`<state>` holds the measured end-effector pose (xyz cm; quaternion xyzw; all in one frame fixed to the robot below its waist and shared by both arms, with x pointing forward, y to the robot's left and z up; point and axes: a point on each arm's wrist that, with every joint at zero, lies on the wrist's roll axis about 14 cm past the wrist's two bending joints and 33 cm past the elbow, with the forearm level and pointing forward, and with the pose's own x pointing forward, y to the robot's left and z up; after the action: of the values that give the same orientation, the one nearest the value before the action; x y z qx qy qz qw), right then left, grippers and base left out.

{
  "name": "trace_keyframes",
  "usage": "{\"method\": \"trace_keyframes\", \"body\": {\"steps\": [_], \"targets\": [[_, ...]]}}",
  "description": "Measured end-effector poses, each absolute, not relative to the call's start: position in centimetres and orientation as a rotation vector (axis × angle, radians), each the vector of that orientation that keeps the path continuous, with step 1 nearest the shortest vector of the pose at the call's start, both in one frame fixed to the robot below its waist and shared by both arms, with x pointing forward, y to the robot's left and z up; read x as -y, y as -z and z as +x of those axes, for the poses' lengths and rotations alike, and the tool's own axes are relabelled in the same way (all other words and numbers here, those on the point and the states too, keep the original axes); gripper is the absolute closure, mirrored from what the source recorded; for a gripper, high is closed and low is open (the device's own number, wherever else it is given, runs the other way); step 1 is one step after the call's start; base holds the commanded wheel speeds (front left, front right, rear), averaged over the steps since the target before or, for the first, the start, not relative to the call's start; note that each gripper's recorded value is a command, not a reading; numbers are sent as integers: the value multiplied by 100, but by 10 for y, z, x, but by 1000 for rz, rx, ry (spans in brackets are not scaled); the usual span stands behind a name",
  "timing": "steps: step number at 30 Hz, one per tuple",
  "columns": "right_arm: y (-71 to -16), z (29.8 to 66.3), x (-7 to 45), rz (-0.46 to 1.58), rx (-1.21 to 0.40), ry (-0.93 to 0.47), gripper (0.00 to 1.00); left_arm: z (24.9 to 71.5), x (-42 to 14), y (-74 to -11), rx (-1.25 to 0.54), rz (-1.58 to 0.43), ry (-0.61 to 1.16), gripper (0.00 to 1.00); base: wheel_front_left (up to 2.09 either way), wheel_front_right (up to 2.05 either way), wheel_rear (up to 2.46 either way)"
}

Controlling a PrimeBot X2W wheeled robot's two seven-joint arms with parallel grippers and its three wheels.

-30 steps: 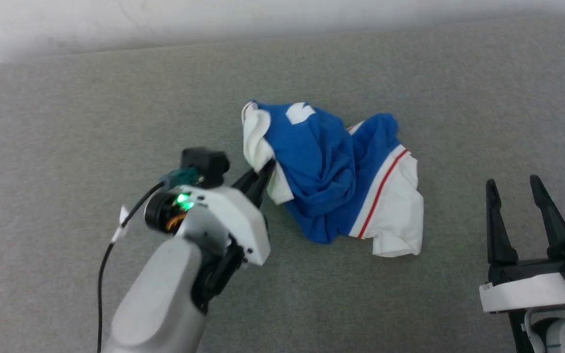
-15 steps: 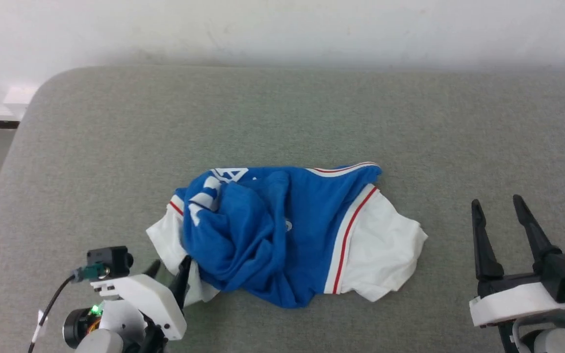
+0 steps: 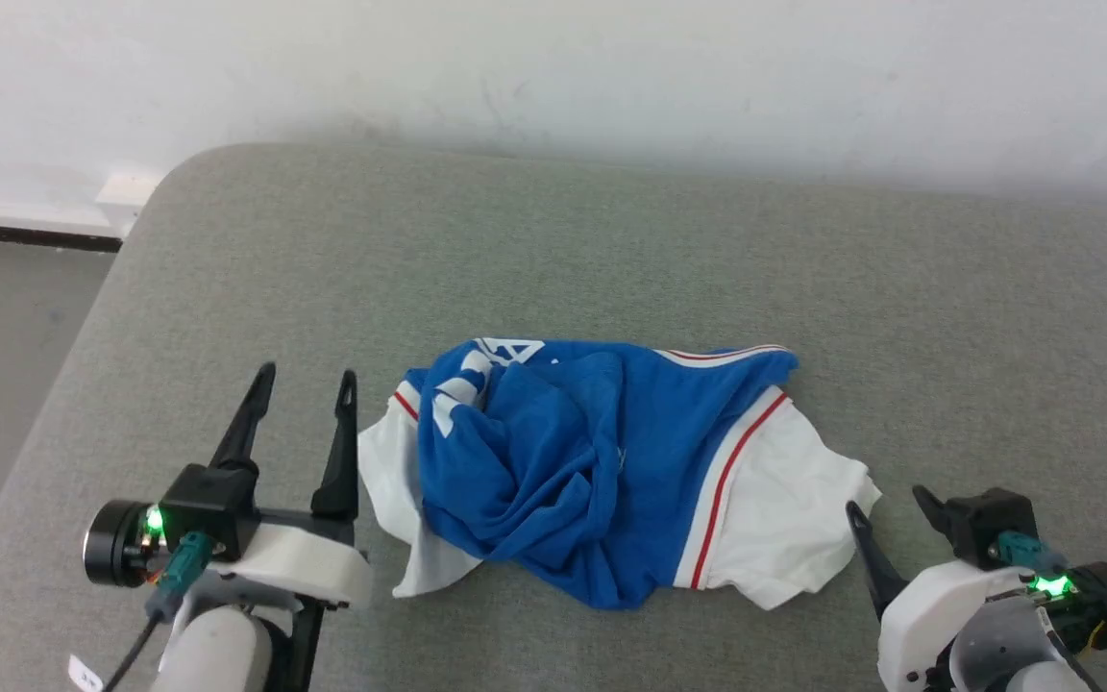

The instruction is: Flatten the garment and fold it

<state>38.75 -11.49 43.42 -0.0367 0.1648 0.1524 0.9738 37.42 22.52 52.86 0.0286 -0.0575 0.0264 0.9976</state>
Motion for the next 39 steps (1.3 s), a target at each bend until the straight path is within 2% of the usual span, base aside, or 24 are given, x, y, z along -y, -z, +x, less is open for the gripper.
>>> {"method": "trace_keyframes", "body": {"steps": [3,7,13,14,15,16,21,28,33,34,35,39], "targets": [[-415,386,114,-97,-469,-311,0,368,-218,-549,187,87,-53,0,0,0,0],[-399,386,107,-107,-579,-328,0,354,-216,-534,147,90,-70,0,0,0,0],[-374,384,92,-80,-669,-370,0,353,-219,-524,117,78,-91,0,0,0,0],[-373,385,91,-80,-670,-373,20,353,-220,-523,111,77,-92,0,0,0,0],[-372,388,90,-77,-668,-374,85,353,-221,-521,105,76,-94,0,0,0,0],[-371,390,90,-76,-664,-373,100,354,-221,-518,97,74,-92,0,0,0,0],[-376,400,115,-70,-627,-306,100,358,-218,-511,77,64,-74,0,0,0,0],[-406,411,241,-169,-586,-35,100,365,-201,-512,87,48,-11,0,0,0,0],[-409,389,299,-194,-653,100,100,368,-189,-511,88,27,26,0,0,0,0],[-406,384,306,-209,-672,114,69,368,-186,-510,85,23,35,0,0,0,0],[-406,380,311,-223,-677,125,0,369,-184,-509,81,20,44,0,0,0,0],[-419,389,295,-188,-554,110,0,370,-176,-500,55,0,74,0,0,0,0]]}}
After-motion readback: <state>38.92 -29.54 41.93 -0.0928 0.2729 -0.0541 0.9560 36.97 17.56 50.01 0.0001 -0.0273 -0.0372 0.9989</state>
